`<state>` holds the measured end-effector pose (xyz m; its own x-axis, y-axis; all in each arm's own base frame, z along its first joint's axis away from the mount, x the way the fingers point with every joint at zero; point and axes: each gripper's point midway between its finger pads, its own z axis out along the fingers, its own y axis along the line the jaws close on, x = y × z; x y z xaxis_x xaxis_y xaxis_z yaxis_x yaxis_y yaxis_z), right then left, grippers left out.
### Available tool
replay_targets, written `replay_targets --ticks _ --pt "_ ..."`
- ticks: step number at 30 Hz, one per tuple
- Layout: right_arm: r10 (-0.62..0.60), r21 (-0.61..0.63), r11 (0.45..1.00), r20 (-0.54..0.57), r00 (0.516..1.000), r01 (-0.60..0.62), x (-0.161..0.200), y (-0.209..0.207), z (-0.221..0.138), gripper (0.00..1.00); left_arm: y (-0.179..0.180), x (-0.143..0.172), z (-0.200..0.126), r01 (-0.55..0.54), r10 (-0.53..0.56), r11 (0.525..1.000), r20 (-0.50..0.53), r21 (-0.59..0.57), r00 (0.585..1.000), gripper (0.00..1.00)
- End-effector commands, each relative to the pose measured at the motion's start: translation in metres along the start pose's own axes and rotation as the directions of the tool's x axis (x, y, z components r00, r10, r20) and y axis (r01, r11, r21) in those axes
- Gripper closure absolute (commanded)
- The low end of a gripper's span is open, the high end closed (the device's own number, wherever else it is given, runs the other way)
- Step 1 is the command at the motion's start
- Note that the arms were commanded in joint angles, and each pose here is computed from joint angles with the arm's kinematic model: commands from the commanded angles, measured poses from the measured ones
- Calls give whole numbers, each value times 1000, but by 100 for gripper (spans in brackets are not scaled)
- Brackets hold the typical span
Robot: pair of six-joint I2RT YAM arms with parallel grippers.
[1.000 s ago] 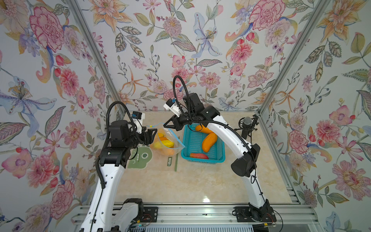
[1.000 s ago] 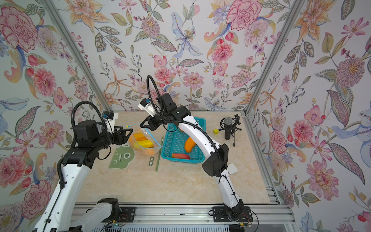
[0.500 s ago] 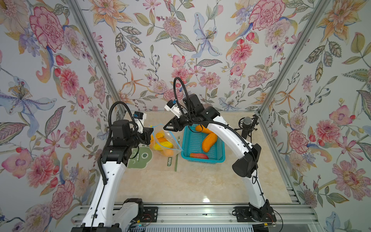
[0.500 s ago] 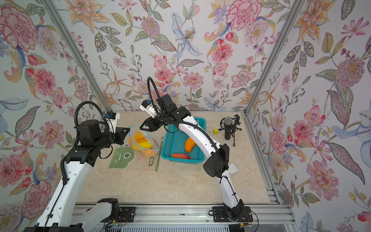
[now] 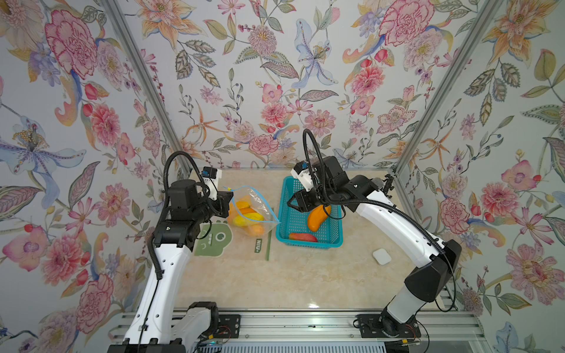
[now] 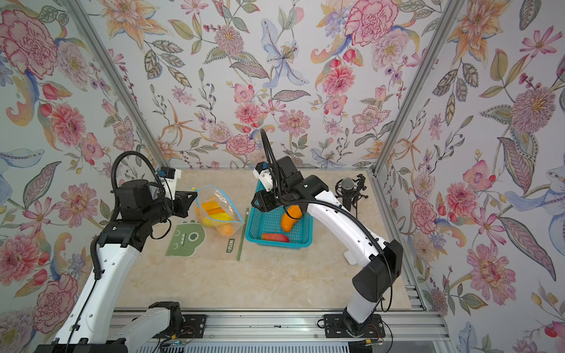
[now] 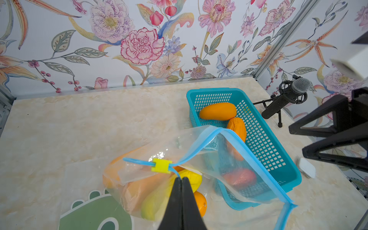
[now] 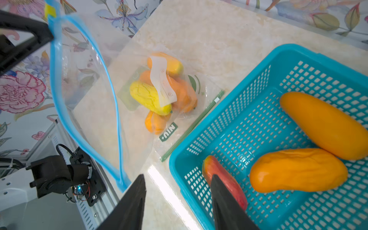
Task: Place the mango in a zip-top bag and seal the zipper
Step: Move the basket to the center of the board.
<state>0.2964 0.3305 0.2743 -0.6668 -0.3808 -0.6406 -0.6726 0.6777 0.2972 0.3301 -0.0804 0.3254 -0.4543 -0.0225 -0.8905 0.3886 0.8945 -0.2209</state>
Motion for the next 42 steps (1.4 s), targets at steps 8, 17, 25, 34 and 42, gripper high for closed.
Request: replay_targets --ticks 8,17,25,34,42 --pt "156 47 988 -200 967 -149 135 -6 29 50 -12 -28 -10 13 -15 999 50 46 999 100" --pt "310 144 947 -162 937 -288 148 -69 63 51 -26 -47 -24 25 -33 996 102 83 994 100" --pt "352 190 923 -60 934 -335 116 -109 75 52 -41 -55 -29 48 -65 990 124 132 990 100" --pt "307 86 948 22 952 -308 72 -84 67 50 -38 -49 -19 60 -69 994 97 94 993 100" --pt "177 -97 979 -50 983 -181 94 11 56 43 -14 -31 -11 111 -110 993 30 -29 993 76"
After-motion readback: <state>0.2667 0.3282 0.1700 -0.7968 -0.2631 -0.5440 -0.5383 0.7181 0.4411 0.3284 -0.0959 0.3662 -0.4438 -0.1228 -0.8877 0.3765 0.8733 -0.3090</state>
